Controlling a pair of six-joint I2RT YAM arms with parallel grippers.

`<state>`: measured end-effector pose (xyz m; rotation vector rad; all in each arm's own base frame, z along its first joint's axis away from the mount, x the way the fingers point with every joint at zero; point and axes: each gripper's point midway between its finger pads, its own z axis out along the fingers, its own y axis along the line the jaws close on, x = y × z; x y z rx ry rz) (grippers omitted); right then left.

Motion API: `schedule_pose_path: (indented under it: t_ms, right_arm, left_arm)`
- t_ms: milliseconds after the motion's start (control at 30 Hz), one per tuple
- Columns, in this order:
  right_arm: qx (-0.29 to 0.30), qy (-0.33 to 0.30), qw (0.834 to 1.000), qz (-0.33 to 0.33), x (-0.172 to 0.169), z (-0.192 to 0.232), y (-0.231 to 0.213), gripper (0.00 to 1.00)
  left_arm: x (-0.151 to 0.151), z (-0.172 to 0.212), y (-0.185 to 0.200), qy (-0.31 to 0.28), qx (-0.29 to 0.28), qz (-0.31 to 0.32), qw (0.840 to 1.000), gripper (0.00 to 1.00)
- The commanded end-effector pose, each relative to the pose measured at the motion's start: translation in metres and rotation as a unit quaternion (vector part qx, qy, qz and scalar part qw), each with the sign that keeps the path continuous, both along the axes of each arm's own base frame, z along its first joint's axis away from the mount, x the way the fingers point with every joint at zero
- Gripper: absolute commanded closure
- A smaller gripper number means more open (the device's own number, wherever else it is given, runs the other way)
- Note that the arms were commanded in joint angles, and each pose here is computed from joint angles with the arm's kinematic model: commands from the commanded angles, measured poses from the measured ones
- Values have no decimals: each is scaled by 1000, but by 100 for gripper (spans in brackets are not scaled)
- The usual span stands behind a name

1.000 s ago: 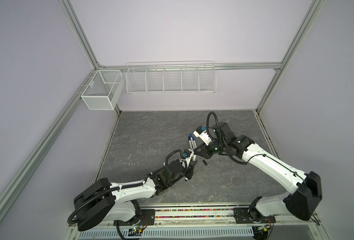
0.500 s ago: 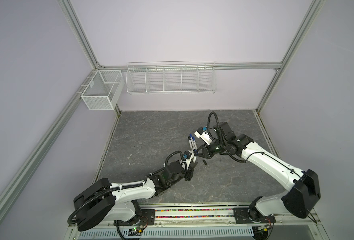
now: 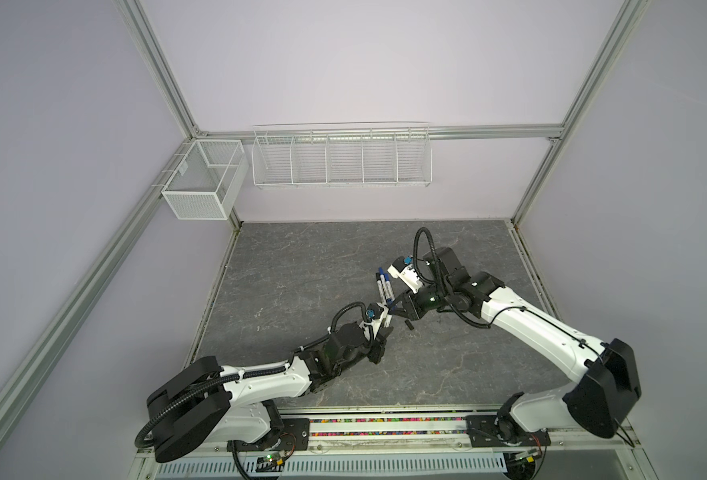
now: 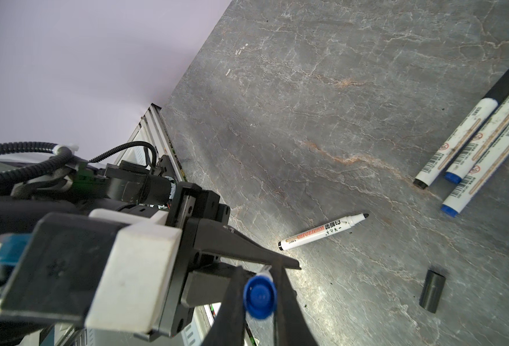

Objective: Insert the pens into the pen caps

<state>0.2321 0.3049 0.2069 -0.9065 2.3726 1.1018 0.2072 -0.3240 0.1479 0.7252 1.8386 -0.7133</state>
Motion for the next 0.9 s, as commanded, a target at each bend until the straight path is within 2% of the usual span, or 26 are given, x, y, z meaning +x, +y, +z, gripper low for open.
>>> schedule_pose_path:
  t_ms: [0,167,333,433,533,600,700,867]
  right_arm:
    - [-5,106,993,53,-54,-16,-5,86]
    - [-44,117,991,49,-60,-35,-14,86]
    - [-73,99,992,35,-54,-41,-20,83]
    - [-64,73,995,22,-43,-31,-17,75]
    - [-40,36,999,1,-30,-11,-14,59]
    - [-20,12,1000,-16,-21,3,-14,53]
    - [1,-22,999,-34,-13,22,-17,49]
    - [29,-79,996,-43,-3,55,-19,48]
  left_arm:
    - [24,65,-3,-60,-97,42,993,100]
    - [24,65,-4,-60,-100,41,992,100]
    - [23,65,-2,-65,-104,41,992,100]
    - [21,64,-4,-66,-100,32,992,100]
    - [18,58,-7,-63,-93,22,993,100]
    - [18,54,-7,-61,-89,23,994,100]
    - [18,49,-4,-59,-87,28,994,100]
    - [17,41,-2,-53,-80,30,995,100]
